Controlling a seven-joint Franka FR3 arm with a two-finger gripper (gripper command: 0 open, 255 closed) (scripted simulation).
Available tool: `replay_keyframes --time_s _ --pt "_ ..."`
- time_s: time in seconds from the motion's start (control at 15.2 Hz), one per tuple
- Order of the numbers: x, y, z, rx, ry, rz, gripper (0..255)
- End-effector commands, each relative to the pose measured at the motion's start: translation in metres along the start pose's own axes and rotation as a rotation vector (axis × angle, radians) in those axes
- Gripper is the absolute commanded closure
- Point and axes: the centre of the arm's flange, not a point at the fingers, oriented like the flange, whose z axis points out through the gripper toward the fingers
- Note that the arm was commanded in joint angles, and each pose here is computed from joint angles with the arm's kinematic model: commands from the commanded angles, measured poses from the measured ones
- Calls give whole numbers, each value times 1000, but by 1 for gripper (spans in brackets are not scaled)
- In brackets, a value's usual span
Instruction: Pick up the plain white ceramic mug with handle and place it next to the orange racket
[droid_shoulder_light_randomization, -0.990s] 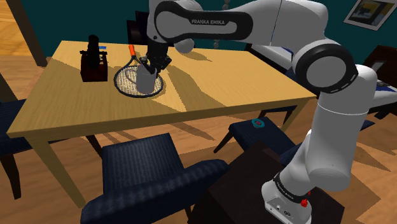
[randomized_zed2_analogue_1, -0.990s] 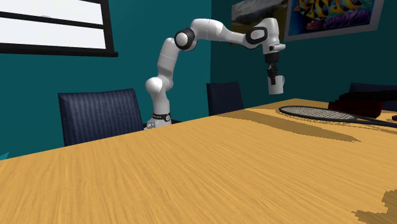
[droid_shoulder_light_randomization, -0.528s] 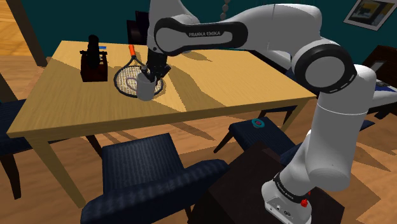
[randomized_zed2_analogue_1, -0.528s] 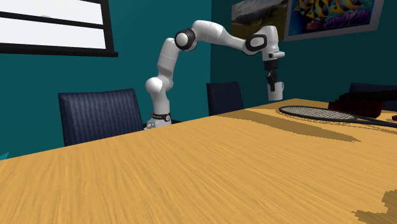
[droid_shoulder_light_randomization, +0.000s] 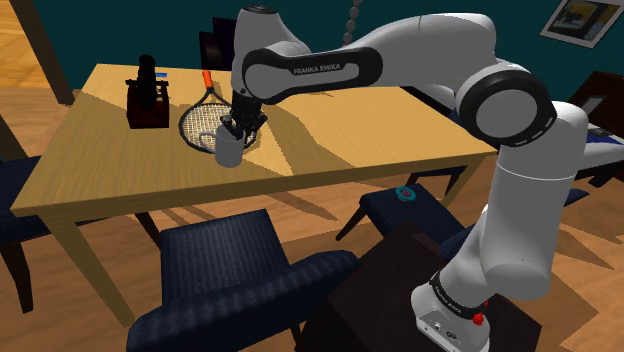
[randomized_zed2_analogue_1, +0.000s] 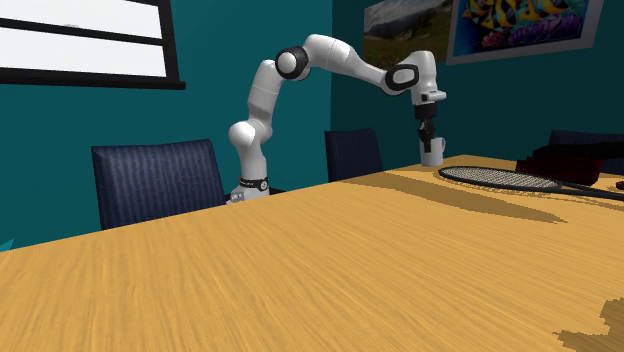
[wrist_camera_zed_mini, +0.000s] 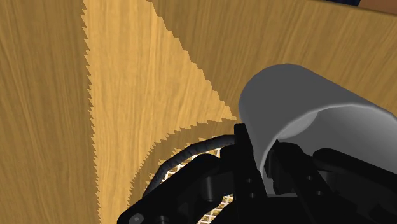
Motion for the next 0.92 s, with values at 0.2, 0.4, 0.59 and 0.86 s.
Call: replay_keyframes --time_s 0.2,0.4,0.59,0.86 --pt "0 0 0 0 0 0 255" --pt "0 0 0 0 0 0 0" --pt "0 0 0 0 0 0 0" --pt "0 0 -39 0 0 0 0"
